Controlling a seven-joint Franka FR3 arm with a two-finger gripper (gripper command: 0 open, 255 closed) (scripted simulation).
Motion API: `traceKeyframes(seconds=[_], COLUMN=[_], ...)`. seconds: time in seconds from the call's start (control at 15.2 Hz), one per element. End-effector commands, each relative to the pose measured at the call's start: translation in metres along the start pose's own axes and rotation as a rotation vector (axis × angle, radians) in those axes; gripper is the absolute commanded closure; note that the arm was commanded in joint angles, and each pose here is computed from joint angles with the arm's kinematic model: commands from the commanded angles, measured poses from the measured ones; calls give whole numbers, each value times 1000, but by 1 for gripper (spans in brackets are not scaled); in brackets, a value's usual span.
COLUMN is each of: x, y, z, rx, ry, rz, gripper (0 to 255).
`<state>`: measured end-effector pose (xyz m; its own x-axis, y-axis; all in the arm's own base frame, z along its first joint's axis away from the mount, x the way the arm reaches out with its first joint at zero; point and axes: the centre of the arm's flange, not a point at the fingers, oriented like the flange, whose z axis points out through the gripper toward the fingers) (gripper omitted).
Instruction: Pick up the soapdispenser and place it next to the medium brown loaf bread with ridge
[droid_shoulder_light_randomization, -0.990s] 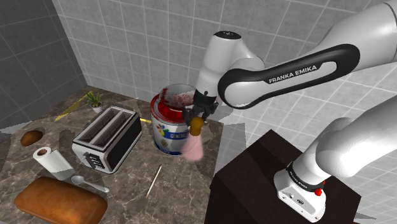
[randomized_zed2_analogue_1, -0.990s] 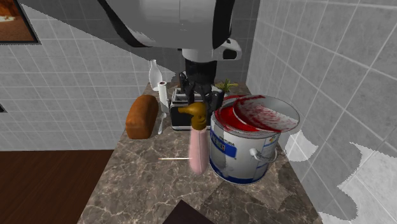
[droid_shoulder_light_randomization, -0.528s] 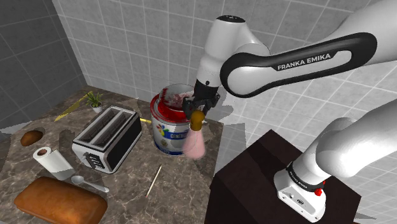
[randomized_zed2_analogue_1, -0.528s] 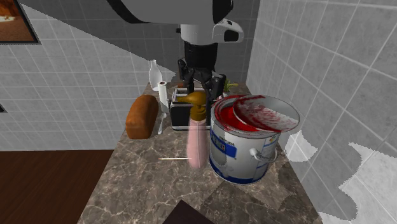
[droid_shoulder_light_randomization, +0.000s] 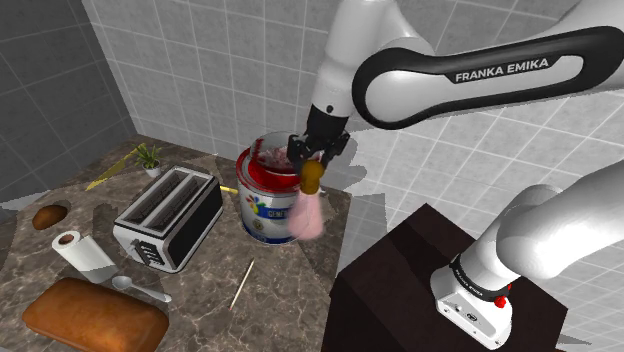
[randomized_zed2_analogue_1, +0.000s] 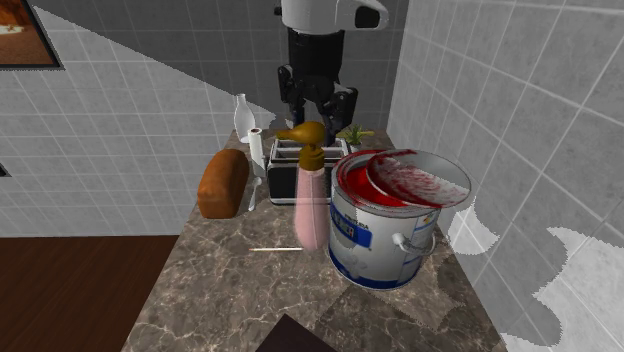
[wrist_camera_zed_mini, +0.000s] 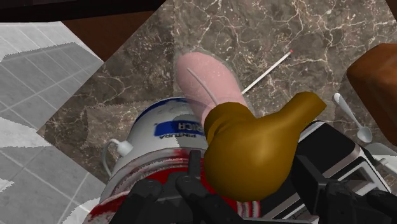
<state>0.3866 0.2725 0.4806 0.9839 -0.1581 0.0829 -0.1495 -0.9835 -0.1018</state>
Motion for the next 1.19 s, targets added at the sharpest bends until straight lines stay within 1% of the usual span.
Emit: traceKeyframes(seconds=[0.0,1.12], x=[0,8], y=[0,-10], z=[-11,-100], rx=[0,0], ry=[0,0], rz=[0,0], gripper=[255,255])
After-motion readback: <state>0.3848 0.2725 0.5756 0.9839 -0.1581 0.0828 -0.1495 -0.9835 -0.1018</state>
